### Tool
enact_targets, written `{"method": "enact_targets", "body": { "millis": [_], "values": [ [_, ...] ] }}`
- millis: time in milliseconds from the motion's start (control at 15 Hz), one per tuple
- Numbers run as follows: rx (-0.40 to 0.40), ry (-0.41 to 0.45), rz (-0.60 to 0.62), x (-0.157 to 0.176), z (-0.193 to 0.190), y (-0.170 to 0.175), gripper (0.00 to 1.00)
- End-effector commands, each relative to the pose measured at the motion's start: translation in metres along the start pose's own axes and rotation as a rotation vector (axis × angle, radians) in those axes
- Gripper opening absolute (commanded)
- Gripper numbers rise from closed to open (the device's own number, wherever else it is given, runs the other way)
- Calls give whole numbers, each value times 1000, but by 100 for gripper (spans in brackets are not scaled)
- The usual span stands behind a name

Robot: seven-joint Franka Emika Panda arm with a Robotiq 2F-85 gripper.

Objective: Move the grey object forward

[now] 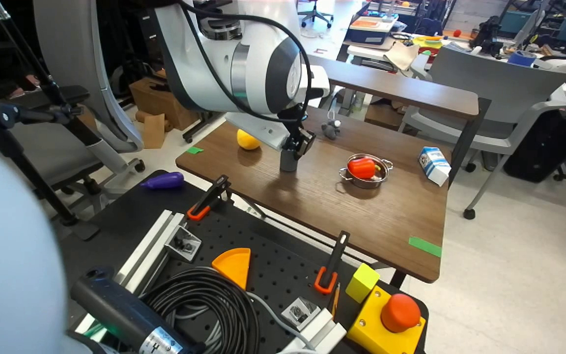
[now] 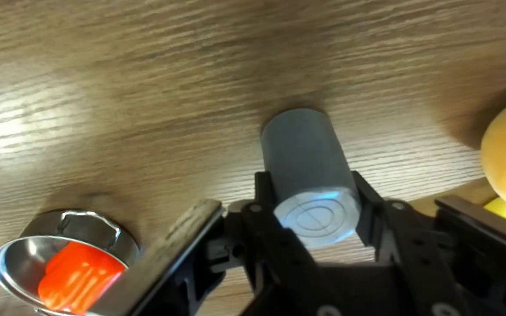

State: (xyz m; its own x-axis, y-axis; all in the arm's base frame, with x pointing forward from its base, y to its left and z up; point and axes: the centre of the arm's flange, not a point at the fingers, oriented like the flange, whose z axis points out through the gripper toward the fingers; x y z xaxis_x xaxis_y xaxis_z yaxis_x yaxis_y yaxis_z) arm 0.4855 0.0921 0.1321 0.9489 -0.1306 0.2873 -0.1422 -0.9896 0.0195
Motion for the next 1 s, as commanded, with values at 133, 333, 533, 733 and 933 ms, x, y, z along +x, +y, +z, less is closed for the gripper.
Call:
{"method": "enact_targets", "body": {
  "millis": [133,333,533,733,933],
  "values": [
    [-9,53,-16,-8,9,0,69],
    [-14,46,-9,-11,3,1,84],
    [-10,54,-14,-13,-6,2,100],
    [-3,85,-34,-17,-22,5,100],
    [8,152,-48,-19,-48,11,100]
  ]
}}
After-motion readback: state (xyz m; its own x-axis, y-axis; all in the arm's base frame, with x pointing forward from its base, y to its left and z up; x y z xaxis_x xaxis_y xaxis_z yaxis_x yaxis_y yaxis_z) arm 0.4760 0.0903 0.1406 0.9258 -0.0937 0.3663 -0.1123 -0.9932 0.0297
